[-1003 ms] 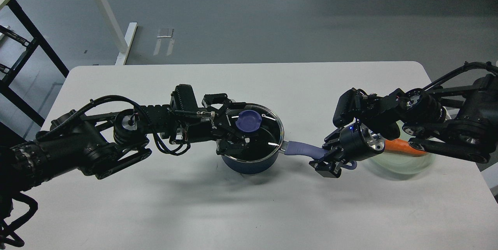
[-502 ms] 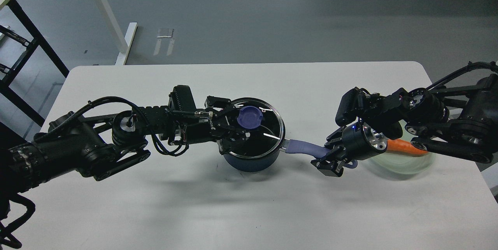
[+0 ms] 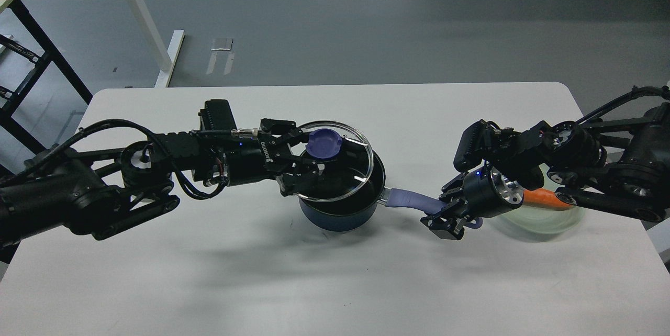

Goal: Open pot lid
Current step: 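Lift the glass lid off the pot with the left gripper, then lower the lid onto the table beside the pot and release it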

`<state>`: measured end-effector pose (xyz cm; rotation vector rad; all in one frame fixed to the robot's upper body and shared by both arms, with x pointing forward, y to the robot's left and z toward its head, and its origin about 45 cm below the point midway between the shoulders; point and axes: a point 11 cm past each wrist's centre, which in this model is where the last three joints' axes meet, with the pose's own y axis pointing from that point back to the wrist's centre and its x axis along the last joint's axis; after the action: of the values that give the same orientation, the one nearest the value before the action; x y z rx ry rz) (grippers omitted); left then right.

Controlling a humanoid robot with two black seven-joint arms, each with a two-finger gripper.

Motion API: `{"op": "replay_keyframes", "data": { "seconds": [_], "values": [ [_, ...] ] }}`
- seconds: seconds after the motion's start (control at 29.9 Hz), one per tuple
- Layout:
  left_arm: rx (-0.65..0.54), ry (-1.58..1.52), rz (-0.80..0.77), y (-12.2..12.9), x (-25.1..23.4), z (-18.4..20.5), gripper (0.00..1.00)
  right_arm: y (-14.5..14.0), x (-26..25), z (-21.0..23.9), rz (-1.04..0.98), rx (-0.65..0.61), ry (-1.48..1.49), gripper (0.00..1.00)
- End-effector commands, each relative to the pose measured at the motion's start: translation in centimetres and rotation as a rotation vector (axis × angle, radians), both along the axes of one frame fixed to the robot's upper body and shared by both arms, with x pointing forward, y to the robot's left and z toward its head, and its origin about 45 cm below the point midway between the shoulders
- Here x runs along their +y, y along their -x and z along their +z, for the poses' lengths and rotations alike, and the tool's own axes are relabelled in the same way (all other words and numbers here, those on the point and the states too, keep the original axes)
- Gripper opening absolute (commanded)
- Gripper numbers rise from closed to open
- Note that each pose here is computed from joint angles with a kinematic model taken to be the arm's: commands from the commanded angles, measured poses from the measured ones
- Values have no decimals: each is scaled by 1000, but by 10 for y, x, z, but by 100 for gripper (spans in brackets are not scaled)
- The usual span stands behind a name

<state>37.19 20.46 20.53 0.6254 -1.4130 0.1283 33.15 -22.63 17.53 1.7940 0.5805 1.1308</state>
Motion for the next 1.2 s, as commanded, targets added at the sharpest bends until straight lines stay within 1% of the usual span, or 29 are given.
{"op": "replay_keyframes", "data": {
  "seconds": [0.0, 0.1, 0.2, 0.33, 0.43, 0.53, 0.64, 0.8, 0.9, 1.04, 1.07, 1.1, 1.14, 1.17],
  "values": [
    [-39, -16, 98, -6, 48, 12, 36, 0, 0, 0, 0, 1, -3, 23],
    [-96, -27, 162, 0, 90, 14, 36, 0, 0, -1, -1, 2, -1, 23],
    [-81, -75, 221, 27, 135, -5, 36, 0, 0, 0, 0, 1, 0, 23],
    [7, -157, 284, 62, 179, -31, 37, 0, 0, 0, 0, 1, -3, 23],
    [73, -188, 307, 84, 194, -50, 37, 0, 0, 0, 0, 1, -3, 23],
    [118, -204, 324, 98, 201, -67, 38, 1, 0, -1, -1, 2, -3, 23],
    [133, -217, 338, 101, 205, -76, 39, 1, 0, -1, -1, 2, -3, 23],
    [118, -253, 369, 88, 211, -91, 39, 1, 0, -1, -1, 2, -3, 23],
    [113, -266, 378, 84, 214, -95, 40, 1, 0, -1, -1, 2, -3, 23],
    [113, -273, 382, 83, 215, -97, 46, 1, 0, -1, -1, 2, -3, 23],
    [113, -273, 382, 83, 215, -97, 49, 1, 0, -1, -1, 2, -3, 23],
    [114, -274, 382, 84, 215, -97, 55, 1, 0, -1, -1, 2, -3, 23],
    [113, -273, 382, 83, 215, -97, 66, 1, 0, -1, -1, 2, -3, 23],
    [113, -274, 383, 84, 216, -97, 74, 1, 0, -1, -1, 2, -3, 23]
  ]
}}
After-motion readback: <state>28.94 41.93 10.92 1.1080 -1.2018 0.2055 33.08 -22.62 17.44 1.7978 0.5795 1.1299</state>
